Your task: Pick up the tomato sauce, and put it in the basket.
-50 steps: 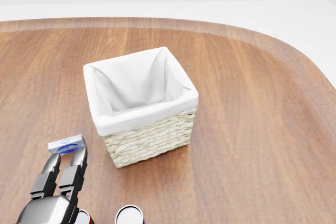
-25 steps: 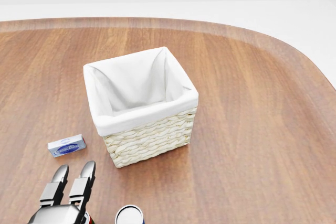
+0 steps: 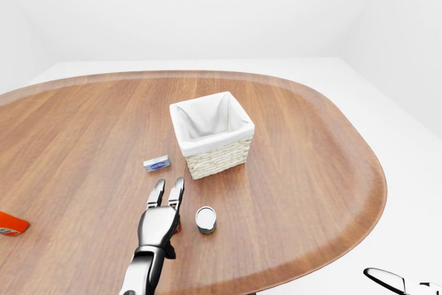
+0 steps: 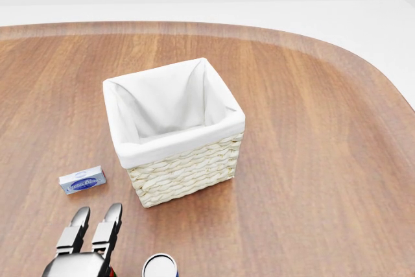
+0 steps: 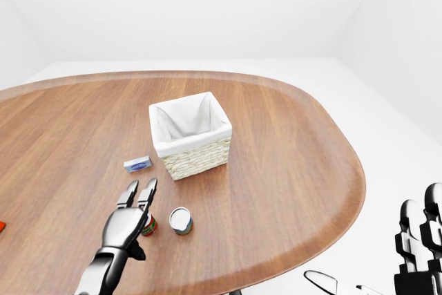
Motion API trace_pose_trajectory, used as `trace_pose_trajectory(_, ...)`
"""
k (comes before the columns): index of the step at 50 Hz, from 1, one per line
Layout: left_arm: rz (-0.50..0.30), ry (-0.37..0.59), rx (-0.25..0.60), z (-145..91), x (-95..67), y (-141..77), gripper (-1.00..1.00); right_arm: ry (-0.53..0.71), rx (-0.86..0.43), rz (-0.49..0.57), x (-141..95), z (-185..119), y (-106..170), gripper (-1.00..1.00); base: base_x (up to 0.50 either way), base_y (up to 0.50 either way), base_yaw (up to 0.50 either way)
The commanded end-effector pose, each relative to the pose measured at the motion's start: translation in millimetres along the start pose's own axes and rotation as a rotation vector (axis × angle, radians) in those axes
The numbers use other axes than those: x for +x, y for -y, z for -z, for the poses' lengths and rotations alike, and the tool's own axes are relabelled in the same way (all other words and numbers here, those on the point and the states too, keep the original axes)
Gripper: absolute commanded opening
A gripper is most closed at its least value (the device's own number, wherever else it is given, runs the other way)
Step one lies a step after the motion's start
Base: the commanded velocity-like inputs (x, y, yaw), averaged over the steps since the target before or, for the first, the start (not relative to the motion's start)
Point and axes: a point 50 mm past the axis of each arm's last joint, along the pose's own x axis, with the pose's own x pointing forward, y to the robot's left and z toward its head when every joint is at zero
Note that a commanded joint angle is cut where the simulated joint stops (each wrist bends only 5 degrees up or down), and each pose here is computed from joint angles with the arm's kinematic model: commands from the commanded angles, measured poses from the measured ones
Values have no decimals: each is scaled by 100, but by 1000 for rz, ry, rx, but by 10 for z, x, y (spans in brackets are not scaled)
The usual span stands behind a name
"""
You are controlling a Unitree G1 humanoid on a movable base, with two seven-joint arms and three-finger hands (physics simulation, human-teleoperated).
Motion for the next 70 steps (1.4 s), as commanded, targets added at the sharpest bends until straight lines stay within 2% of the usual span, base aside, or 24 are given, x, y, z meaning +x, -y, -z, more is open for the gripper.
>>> trace_pose_trajectory(1, 3, -3, -1, 17, 51, 21, 100, 1, -2, 0, 3, -2, 3, 100, 0, 0, 0)
trace_pose_trajectory(10, 39, -14, -4, 50, 70, 78, 100, 1, -6, 2, 4, -4, 4, 100, 0, 0, 0)
trace_pose_trajectory(13, 69, -46, -38, 75, 73, 120, 100, 1, -9, 3, 6, -5, 7, 100, 0, 0, 0)
trace_pose_trajectory(25, 49, -134, -49, 204, 180, 107, 100, 2, -11, 3, 8, -7, 9, 100, 0, 0, 0)
trace_pose_trajectory(35, 45, -140, -46, 210, 192, 110, 100, 1, -8, 1, 6, -6, 8, 100, 0, 0, 0)
trace_pose_trajectory(52, 98, -129, -20, 213, 243, 326, 100, -1, 3, 1, -3, 2, 0, 100, 0, 0, 0)
trace_pose_trajectory(70, 135, -134, 1, 236, 247, 441, 100, -3, -3, 4, -3, 0, 8, 100, 0, 0, 0)
